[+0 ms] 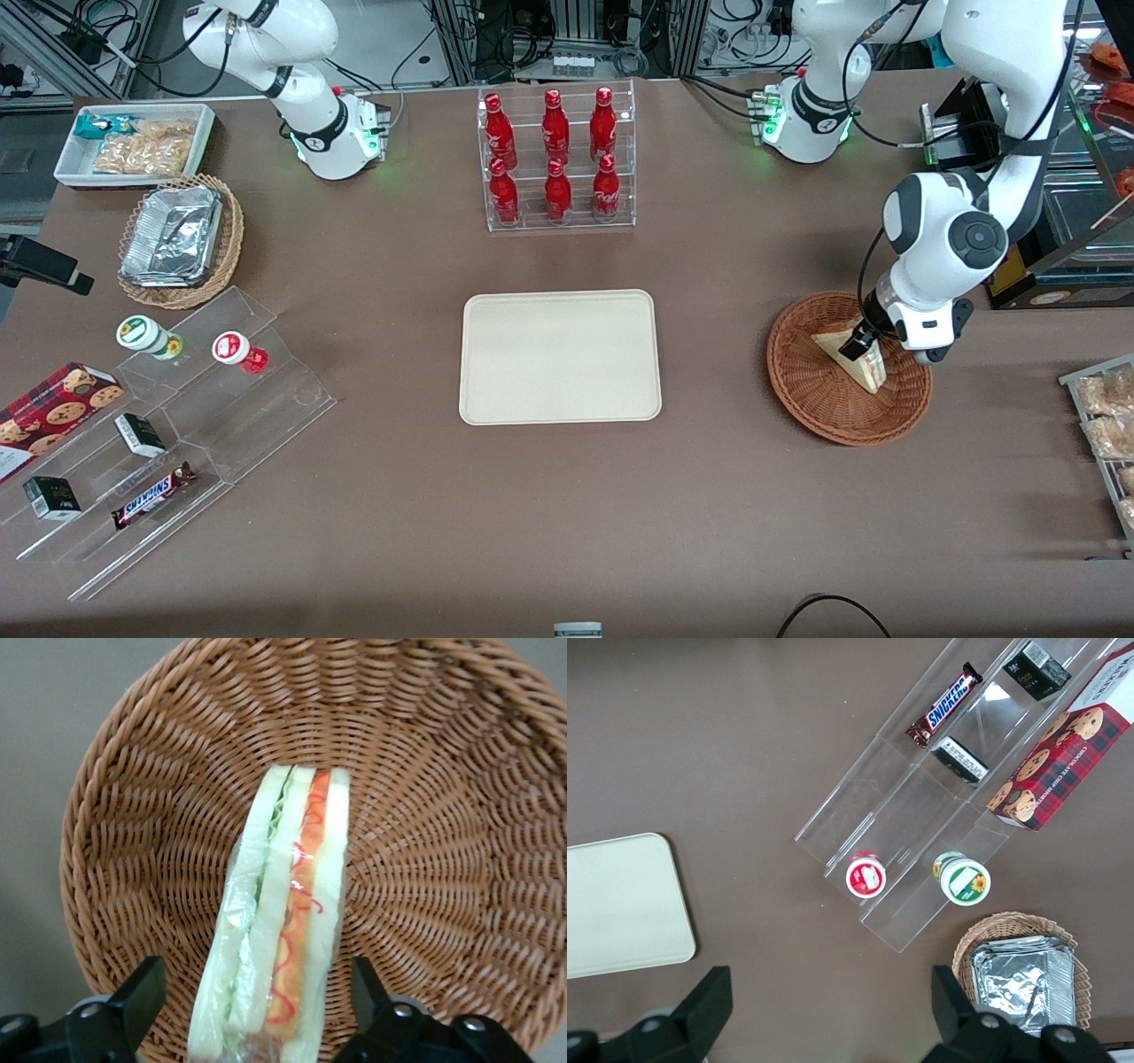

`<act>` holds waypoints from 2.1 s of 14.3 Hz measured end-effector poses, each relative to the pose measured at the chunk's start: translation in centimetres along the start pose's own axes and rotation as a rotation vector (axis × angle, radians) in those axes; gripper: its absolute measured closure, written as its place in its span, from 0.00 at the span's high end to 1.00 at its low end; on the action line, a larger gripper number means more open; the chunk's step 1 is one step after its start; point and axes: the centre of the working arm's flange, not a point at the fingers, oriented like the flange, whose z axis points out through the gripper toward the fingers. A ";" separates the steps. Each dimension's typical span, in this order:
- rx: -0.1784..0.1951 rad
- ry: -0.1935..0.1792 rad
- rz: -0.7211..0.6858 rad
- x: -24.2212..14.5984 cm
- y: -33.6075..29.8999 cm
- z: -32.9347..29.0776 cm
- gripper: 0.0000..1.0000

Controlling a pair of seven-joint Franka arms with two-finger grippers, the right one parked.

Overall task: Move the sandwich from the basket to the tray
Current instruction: 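Lift the sandwich out of the basket toward the cream tray, then lower the held sandwich onto the cream tray and open the left gripper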

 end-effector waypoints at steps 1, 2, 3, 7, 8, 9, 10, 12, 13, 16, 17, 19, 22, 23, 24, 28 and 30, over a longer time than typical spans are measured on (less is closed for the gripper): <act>0.001 0.000 -0.008 0.0 0.0 0.0 0.75; -0.001 0.001 -0.016 0.0 0.1 -0.1 0.65; -0.004 0.003 -0.021 0.1 0.2 -0.2 0.55; -0.009 0.005 -0.013 -0.1 0.9 -1.5 0.20; 0.003 -0.004 -0.001 -0.3 1.4 -2.2 0.16; 0.019 -0.016 0.017 -0.8 2.3 -3.2 0.16; 0.038 -0.029 0.052 -1.5 3.4 -4.7 0.16; 0.090 -0.072 0.224 -3.2 5.9 -8.0 0.15; 0.116 -0.099 0.325 -4.4 7.2 -9.6 0.14; 0.150 -0.134 0.533 -9.1 12.4 -12.7 0.14; 0.152 -0.138 0.580 -10.6 14.1 -12.7 0.14; 0.155 -0.144 0.650 -13.8 17.2 -11.5 0.14; 0.143 -0.136 0.687 -18.8 21.4 -9.1 0.14; 0.125 -0.126 0.688 -20.4 22.8 -8.4 0.14; 0.106 -0.115 0.685 -22.2 24.1 -7.5 0.14; 0.040 -0.091 0.638 -29.3 28.6 -4.1 0.14; 0.026 -0.092 0.623 -31.9 30.4 -3.1 0.14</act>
